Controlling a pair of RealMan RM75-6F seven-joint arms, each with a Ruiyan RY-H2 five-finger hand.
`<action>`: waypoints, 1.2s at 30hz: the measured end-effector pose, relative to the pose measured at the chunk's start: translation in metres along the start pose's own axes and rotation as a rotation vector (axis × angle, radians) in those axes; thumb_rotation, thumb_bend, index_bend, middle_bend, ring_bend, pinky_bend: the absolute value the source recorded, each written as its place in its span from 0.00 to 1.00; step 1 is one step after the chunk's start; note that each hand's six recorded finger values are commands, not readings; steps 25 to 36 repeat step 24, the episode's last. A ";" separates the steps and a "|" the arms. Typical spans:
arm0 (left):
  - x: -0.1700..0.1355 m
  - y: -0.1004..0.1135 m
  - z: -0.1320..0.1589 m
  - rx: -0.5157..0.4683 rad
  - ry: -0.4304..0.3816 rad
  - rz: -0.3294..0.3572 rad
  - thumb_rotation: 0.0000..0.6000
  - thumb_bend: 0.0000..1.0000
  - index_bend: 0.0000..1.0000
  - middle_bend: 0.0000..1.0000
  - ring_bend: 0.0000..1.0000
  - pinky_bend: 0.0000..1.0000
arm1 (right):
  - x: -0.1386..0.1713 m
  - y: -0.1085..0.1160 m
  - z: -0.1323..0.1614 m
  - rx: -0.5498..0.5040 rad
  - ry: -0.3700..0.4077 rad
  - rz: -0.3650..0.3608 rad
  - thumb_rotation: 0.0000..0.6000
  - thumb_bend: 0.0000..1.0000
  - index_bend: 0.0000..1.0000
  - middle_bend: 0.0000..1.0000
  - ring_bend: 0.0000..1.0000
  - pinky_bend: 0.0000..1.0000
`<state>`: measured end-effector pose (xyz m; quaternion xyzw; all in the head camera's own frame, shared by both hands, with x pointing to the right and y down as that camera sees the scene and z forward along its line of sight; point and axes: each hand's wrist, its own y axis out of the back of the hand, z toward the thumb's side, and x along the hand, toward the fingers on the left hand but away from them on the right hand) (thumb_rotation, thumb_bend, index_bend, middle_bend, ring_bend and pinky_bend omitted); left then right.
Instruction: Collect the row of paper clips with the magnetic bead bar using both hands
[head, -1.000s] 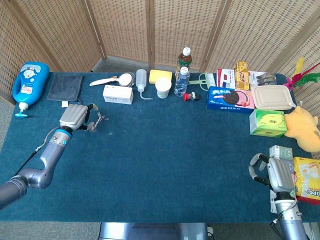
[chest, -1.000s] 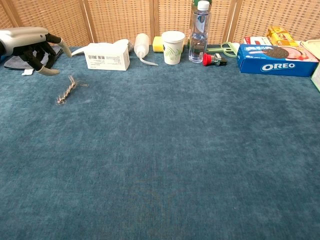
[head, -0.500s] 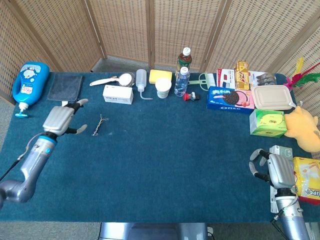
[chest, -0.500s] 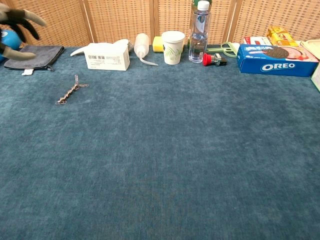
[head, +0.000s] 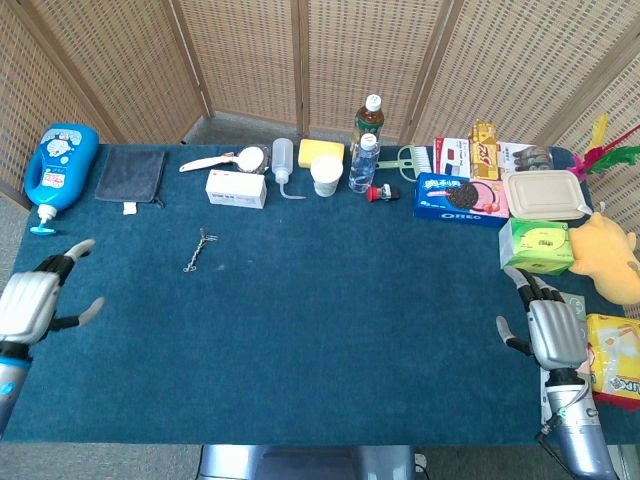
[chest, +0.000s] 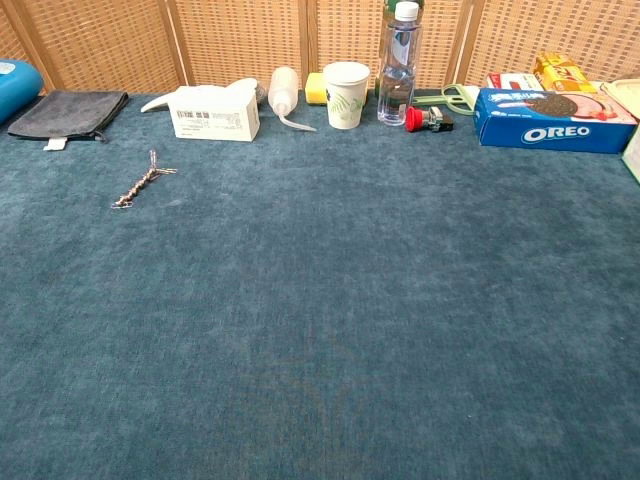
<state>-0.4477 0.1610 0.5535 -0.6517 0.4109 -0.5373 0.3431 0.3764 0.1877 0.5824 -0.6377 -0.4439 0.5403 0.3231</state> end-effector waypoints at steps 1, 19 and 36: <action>-0.008 0.001 -0.002 -0.002 0.006 0.006 0.79 0.50 0.11 0.23 0.25 0.51 | 0.001 0.000 0.001 0.019 0.002 -0.001 1.00 0.41 0.06 0.12 0.06 0.16; -0.117 -0.004 -0.026 -0.036 0.140 0.013 0.79 0.50 0.14 0.23 0.25 0.48 | 0.031 -0.010 0.010 0.114 -0.009 -0.010 1.00 0.41 0.05 0.06 0.00 0.14; -0.115 0.003 -0.024 -0.038 0.131 0.040 0.79 0.50 0.14 0.23 0.25 0.48 | 0.031 -0.006 0.010 0.105 -0.002 -0.032 1.00 0.41 0.05 0.06 0.00 0.14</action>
